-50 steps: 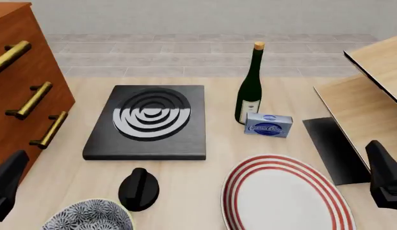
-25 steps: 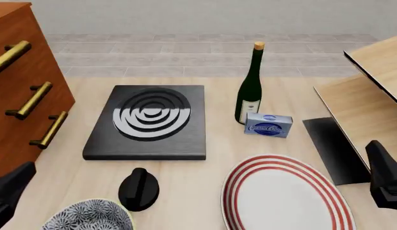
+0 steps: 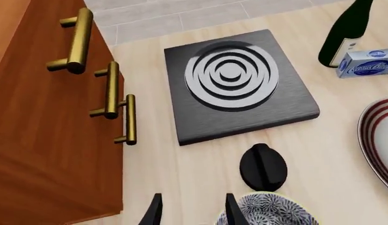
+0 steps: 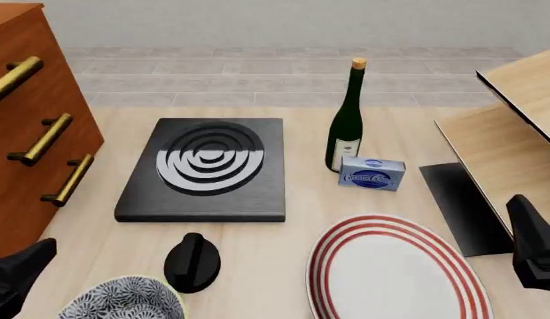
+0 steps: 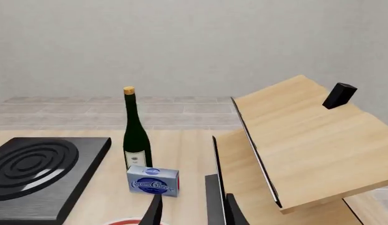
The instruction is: Put the bowl on the top of the cabinet.
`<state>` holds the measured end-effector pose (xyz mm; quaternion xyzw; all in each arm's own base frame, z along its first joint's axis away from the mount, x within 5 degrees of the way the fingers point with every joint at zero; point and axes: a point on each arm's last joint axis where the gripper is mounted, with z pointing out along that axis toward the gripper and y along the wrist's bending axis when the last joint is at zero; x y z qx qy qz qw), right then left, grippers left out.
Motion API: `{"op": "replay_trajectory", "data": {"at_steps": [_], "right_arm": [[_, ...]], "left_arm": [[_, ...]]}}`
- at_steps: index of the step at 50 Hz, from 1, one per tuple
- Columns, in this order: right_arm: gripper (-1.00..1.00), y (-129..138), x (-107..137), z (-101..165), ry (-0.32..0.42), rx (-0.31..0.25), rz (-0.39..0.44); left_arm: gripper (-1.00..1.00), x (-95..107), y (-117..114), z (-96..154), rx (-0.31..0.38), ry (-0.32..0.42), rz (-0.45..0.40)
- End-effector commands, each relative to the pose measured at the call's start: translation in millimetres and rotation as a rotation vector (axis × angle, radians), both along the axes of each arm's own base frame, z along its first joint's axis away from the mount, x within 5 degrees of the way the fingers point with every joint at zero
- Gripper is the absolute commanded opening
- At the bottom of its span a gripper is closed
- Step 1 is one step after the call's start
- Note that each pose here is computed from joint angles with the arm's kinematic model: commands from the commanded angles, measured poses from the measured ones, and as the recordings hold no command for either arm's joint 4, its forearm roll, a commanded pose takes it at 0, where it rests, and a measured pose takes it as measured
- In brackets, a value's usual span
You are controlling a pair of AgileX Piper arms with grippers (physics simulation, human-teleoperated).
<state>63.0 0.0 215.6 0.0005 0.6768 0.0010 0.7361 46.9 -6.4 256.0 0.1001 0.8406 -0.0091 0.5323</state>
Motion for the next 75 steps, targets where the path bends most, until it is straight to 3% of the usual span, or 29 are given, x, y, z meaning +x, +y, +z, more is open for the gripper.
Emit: {"op": "replay_trajectory", "data": {"at_steps": [1,16,42,61,75], "right_arm": [[1.0,0,0,0,0.0,0.0,0.0],[1.0,0,0,0,0.0,0.0,0.0],[1.0,0,0,0,0.0,0.0,0.0],[1.0,0,0,0,0.0,0.0,0.0],[1.0,0,0,0,0.0,0.0,0.0]], "left_arm": [[1.0,-1,0,1,0.032,0.05,-0.008],[1.0,-2,-2,4,0.058,0.128,-0.064],[1.0,-11,-1,23,0.084,0.183,-0.089],[1.0,-17,-3,1,0.114,0.31,-0.201],[1.0,-18,-4,-7,0.142,0.354,-0.252]]}}
